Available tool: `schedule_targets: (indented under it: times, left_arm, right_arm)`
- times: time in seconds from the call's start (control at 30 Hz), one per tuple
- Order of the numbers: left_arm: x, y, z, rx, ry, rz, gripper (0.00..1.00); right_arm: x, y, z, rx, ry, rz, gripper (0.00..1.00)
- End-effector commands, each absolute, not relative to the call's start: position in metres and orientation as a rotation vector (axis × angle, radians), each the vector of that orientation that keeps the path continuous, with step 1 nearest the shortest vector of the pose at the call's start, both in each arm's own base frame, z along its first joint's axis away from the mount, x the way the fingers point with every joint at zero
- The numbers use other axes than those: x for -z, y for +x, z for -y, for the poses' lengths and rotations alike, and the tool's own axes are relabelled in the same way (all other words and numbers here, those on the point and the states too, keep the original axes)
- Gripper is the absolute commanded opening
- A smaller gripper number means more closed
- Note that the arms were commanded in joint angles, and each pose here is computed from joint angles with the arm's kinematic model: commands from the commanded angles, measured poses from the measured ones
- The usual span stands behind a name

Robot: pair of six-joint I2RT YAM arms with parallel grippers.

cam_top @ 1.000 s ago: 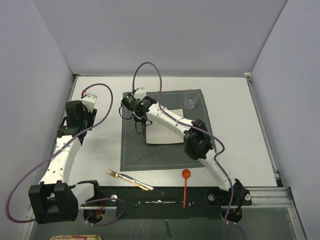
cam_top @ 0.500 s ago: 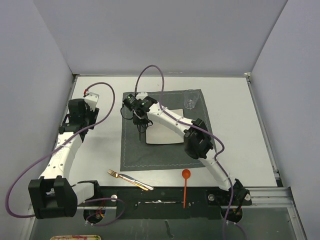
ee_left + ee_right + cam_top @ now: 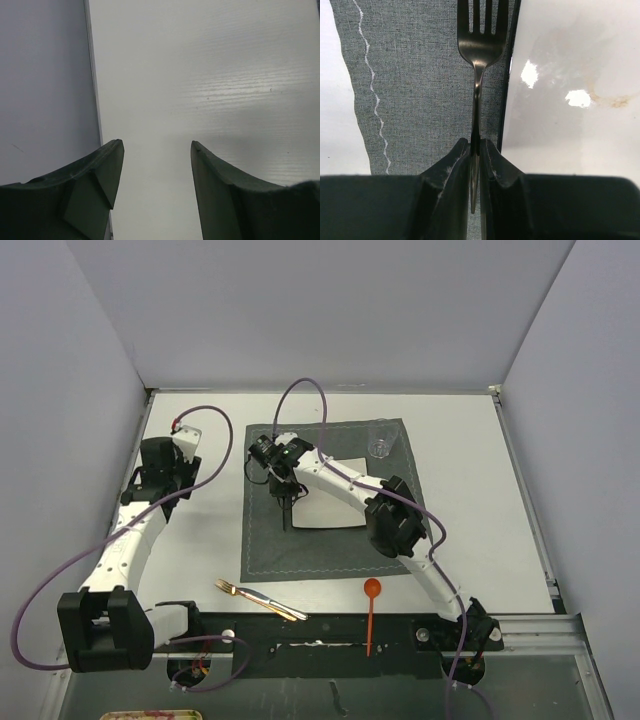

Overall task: Set the dinner table for one person
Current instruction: Place the fork on the napkin.

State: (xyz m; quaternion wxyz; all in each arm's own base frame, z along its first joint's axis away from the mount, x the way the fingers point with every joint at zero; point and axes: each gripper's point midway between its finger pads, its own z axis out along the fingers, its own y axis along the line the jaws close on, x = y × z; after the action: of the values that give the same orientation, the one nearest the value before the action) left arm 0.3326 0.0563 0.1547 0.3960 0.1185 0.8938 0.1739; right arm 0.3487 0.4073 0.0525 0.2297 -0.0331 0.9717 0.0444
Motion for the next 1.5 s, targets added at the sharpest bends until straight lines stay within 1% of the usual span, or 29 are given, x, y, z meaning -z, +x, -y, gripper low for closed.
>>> schedule_targets:
  times: [0.0,0.73,1.47]
  left_arm:
    - [-0.176,0.348,-0.055,-0.446,0.266,-2.192,0.55]
    - [-0.169,0.354,-0.051,-0.454,0.295,-2.197,0.54]
    - [-0.155,0.359,-0.048,-0.442,0.325,-2.209,0.55]
  right_arm:
    - [-0.071,0.353,-0.420,-0.212,-0.070,-2.633,0.00]
    - [-0.040,0.337,-0.430,-0.234,-0.124,-2.708,0.00]
    - [-0.027,0.338,-0.430,-0.253,-0.127,-2.738,0.00]
